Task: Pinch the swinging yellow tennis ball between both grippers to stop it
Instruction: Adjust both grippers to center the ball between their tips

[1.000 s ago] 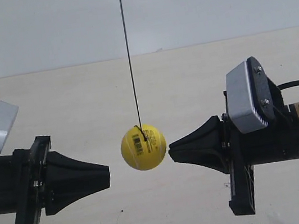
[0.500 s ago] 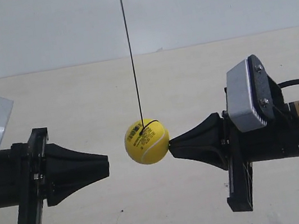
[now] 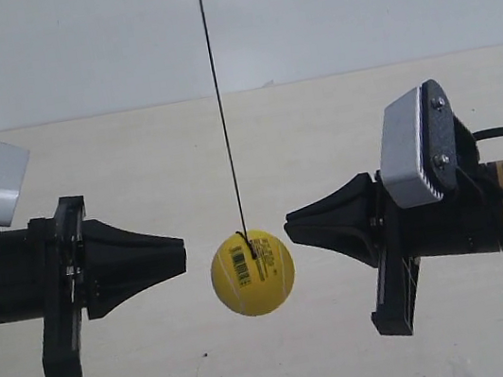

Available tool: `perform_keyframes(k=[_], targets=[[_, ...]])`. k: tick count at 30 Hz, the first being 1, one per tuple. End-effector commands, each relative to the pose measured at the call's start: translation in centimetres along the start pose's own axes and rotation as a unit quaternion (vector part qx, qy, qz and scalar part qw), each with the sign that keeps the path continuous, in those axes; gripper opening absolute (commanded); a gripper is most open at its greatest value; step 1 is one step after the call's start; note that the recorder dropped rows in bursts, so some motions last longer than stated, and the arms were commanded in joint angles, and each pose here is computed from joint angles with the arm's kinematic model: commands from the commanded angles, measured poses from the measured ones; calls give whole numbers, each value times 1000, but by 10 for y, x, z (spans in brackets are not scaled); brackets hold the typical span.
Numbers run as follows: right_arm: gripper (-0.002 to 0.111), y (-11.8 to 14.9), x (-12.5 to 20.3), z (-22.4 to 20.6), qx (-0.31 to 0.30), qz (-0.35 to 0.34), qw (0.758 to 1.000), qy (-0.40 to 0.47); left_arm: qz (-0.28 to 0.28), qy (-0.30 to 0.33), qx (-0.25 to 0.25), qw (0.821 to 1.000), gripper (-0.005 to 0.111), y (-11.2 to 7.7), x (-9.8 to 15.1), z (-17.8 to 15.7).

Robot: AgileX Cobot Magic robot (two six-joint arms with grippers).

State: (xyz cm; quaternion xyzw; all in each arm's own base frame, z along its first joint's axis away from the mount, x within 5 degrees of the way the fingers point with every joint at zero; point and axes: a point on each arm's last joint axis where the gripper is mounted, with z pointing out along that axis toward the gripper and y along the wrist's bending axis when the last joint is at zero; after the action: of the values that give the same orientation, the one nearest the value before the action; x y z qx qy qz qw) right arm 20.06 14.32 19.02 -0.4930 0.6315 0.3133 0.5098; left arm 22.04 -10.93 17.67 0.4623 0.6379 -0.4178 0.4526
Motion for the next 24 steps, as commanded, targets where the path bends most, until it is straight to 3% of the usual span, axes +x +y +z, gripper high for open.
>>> perform_keyframes(k=[1, 24], targets=[[0, -1, -4, 0, 7, -7, 1000, -7, -16, -6, 6, 1000, 5, 3, 3, 3], [0, -2, -1, -1, 9, -6, 1000, 5, -7, 1, 14, 1000, 5, 2, 5, 4]])
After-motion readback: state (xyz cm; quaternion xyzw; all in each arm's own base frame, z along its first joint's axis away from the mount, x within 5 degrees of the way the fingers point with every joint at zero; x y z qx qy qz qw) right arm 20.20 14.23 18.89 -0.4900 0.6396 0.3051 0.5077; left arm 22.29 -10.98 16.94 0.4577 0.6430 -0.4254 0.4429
